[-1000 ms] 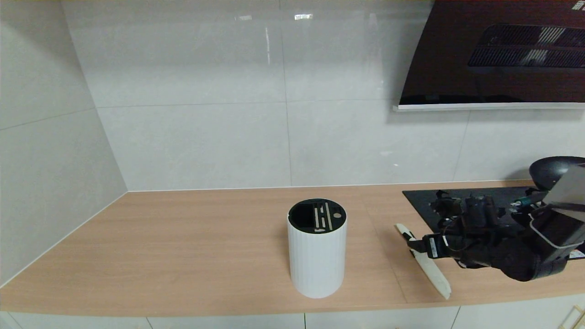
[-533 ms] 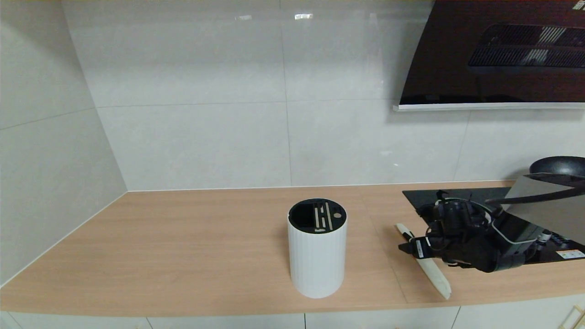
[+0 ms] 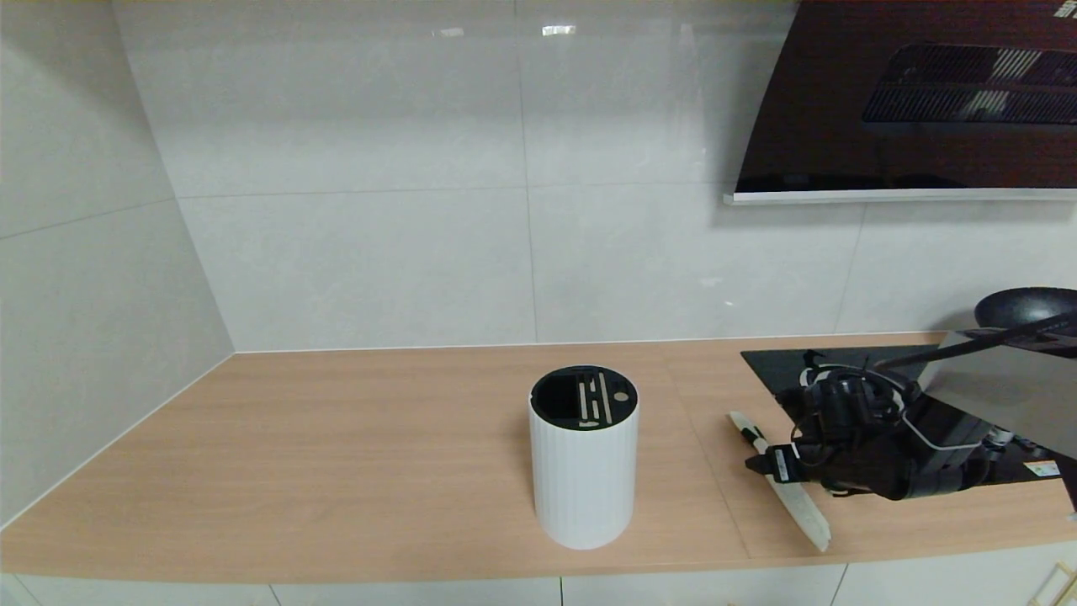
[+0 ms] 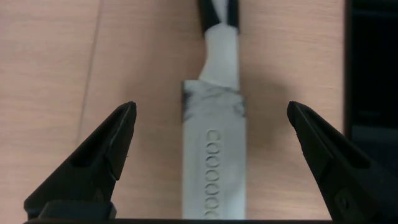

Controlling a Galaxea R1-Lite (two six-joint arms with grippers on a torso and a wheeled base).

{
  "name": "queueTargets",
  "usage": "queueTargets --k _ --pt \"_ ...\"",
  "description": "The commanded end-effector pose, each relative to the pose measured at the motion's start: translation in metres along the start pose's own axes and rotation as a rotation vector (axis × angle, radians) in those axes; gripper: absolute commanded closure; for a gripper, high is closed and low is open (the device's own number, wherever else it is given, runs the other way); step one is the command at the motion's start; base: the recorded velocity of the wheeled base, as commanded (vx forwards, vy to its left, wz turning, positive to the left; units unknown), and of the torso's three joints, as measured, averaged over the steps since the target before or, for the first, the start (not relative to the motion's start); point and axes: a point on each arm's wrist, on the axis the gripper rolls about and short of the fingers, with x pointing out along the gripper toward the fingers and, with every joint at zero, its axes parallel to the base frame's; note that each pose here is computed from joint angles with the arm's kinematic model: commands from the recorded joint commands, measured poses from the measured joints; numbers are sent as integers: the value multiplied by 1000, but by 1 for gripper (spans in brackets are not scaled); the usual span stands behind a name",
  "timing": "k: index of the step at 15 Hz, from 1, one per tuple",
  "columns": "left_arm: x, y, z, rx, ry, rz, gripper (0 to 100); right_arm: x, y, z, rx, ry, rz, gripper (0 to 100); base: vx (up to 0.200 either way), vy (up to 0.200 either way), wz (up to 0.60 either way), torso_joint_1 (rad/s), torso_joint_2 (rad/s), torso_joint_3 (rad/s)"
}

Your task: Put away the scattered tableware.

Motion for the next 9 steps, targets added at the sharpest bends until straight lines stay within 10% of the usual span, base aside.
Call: queueTargets --k 1,9 --pt "0 0 0 0 0 1 0 6 -2 -1 3 3 -2 0 0 0 0 0 0 0" --pt "0 0 0 0 0 1 0 13 -4 -3 4 6 -16 0 0 0 0 0 0 0"
